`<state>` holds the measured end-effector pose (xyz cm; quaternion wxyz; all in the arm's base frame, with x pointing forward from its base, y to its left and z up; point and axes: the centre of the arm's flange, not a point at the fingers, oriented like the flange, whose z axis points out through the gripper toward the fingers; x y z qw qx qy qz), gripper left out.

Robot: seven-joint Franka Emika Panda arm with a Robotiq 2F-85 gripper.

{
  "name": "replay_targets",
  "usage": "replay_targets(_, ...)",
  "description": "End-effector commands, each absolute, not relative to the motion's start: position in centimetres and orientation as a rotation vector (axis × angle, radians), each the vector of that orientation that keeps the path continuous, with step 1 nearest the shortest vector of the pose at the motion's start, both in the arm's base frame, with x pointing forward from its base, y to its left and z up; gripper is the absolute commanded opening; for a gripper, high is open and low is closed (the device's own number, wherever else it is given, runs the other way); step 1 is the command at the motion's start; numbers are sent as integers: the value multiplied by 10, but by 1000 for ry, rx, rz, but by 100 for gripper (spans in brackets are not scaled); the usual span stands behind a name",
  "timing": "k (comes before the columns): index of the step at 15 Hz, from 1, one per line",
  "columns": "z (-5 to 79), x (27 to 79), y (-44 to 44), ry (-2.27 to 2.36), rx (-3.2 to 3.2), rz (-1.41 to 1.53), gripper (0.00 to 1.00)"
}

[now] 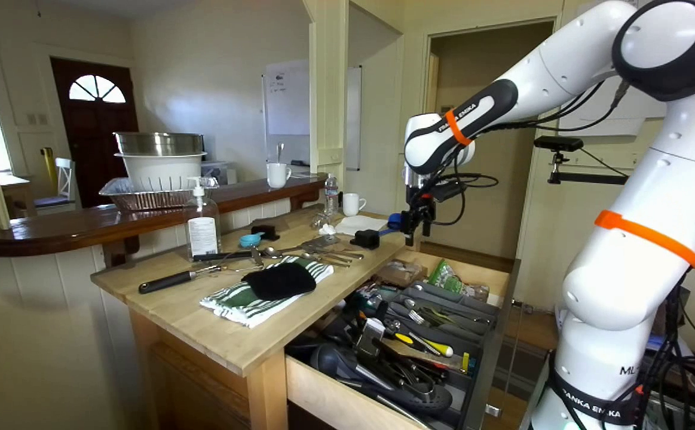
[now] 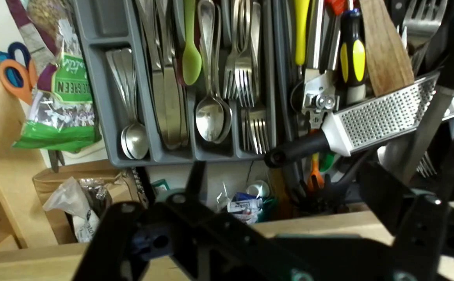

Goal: Move the fork to the right

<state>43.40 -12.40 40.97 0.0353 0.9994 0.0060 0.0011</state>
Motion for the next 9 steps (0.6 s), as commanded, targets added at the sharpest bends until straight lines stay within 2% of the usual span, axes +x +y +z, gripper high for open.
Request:
replay_targets(1, 411, 500, -124, 36, 3113, 19, 100)
replay_targets(9, 403, 590, -84, 81, 3134, 68, 100)
